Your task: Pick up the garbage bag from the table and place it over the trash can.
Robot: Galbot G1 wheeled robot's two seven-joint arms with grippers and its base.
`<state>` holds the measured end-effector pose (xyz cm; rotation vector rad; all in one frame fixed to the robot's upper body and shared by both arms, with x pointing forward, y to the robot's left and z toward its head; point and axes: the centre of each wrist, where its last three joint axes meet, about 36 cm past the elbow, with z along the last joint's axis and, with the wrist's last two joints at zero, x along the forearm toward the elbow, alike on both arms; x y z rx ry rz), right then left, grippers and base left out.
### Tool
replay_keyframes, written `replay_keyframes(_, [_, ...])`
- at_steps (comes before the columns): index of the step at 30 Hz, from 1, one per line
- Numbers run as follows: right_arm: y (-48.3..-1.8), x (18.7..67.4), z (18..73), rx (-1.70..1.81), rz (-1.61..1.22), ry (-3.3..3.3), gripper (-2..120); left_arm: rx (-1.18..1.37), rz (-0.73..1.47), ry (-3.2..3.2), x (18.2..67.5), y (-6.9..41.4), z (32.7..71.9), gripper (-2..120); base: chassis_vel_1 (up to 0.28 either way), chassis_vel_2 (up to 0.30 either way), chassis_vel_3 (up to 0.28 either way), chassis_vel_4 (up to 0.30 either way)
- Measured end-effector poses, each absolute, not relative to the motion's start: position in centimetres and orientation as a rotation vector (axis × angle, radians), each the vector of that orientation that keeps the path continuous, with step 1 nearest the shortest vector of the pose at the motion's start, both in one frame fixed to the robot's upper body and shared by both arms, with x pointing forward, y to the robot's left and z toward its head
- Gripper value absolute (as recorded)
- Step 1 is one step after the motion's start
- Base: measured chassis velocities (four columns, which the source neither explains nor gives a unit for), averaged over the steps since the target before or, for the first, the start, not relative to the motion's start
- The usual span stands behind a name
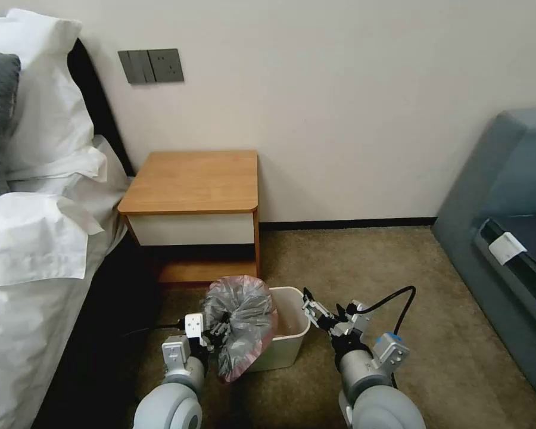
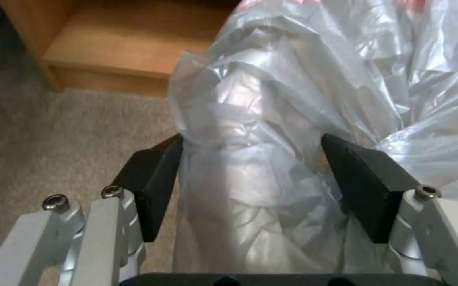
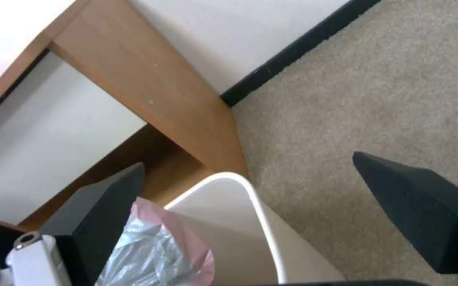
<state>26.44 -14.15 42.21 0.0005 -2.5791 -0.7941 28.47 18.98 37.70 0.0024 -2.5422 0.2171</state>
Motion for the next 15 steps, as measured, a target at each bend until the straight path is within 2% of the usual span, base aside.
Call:
replay_keyframes(5, [-14.24, 26.44, 42.15, -0.008, -0.792, -2.579, 100, 0.004, 0.231, -2.528, 28.65, 19.07, 37.42, 61, 0.000, 0.000, 0.000, 0.000])
replay_keyframes(7, [-14.22, 26.32, 42.08, -0.013, -0.793, -2.575, 100, 0.003, 0.235, -2.515, 28.69, 19.11, 37.35, 48, 0.000, 0.000, 0.000, 0.000])
replay_keyframes(8, [-14.22, 26.32, 42.08, -0.013, -0.793, -2.575, 100, 0.003, 0.235, -2.515, 28.69, 19.11, 37.35, 48, 0.000, 0.000, 0.000, 0.000])
replay_keyframes(11, [-14.19, 26.21, 42.05, -0.017, -0.791, -2.575, 100, 0.002, 0.250, -2.503, 28.73, 19.11, 37.35, 32, 0.000, 0.000, 0.000, 0.000])
replay_keyframes(12, [-14.19, 26.21, 42.05, -0.017, -0.791, -2.575, 100, 0.002, 0.250, -2.503, 28.73, 19.11, 37.35, 32, 0.000, 0.000, 0.000, 0.000])
replay_keyframes(15, [-14.16, 26.19, 42.09, -0.021, -0.789, -2.580, 100, 0.003, 0.260, -2.498, 28.74, 19.09, 37.35, 21, 0.000, 0.000, 0.000, 0.000])
